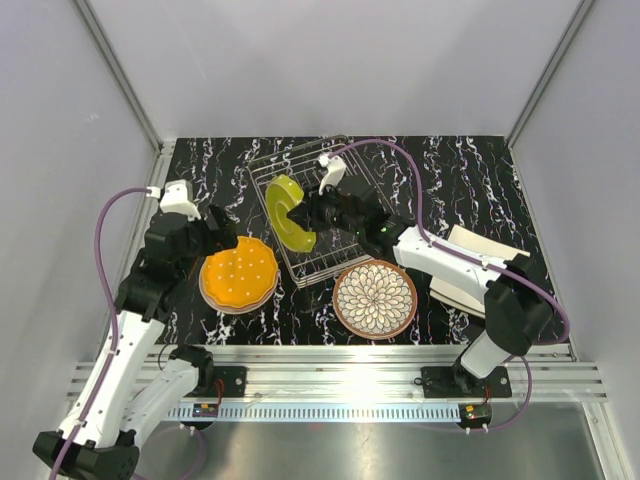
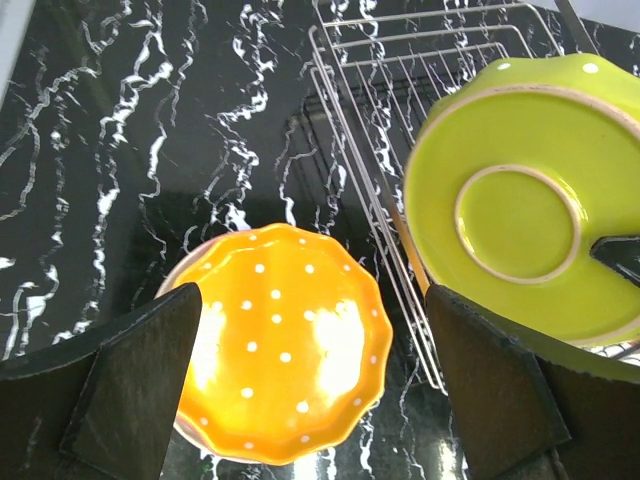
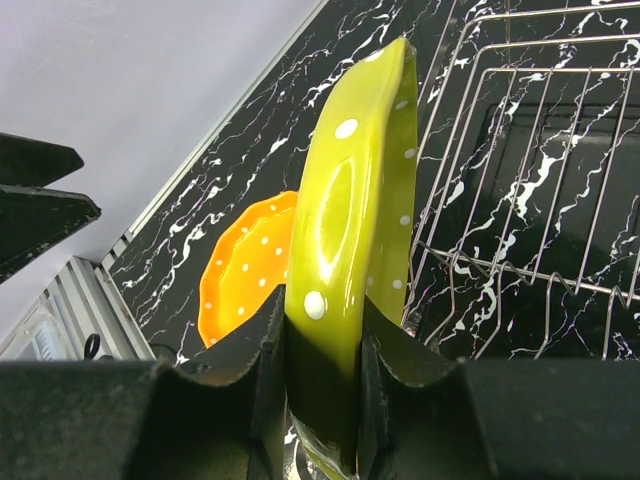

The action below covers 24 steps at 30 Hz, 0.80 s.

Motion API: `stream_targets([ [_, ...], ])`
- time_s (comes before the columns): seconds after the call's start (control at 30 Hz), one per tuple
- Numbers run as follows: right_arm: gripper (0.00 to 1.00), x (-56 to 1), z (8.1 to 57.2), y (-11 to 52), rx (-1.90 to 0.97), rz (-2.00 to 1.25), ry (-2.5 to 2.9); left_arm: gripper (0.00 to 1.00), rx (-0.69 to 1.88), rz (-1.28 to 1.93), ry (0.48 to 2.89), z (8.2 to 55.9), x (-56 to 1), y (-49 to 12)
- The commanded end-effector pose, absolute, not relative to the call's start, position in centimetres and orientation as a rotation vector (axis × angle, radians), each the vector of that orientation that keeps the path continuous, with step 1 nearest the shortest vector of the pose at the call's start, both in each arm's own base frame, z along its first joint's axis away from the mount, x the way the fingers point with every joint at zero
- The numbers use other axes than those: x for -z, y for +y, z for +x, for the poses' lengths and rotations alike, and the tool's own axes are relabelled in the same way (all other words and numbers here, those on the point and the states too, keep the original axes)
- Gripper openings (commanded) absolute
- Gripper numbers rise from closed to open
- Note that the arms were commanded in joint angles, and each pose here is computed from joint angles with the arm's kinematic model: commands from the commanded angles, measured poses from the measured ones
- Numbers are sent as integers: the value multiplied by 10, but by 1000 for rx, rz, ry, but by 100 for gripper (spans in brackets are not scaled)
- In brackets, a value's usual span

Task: Load the plates into the dish rack

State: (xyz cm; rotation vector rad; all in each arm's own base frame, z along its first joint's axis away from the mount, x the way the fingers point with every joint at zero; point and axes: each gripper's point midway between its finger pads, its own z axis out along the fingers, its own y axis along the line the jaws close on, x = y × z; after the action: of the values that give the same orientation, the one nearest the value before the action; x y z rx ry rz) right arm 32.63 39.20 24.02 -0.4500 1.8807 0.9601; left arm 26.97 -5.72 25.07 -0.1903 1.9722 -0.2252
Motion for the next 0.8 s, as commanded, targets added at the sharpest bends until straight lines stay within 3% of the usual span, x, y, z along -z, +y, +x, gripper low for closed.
stream_targets([
  [0.0,0,-268,334,380,-891,-390,1831,97,176,-177,1914,270,-259,-49],
  [0.53,0,-318,325,380,-1115,-229,1712,97,155,-211,1909,270,-253,-44],
  [0.6,0,-315,325,379,-1137,-213,1709,93,223,-209,1911,273,-260,-55],
  [0.77,0,-314,322,379,-1199,-171,1692,62,434,-193,1915,287,-274,-92],
])
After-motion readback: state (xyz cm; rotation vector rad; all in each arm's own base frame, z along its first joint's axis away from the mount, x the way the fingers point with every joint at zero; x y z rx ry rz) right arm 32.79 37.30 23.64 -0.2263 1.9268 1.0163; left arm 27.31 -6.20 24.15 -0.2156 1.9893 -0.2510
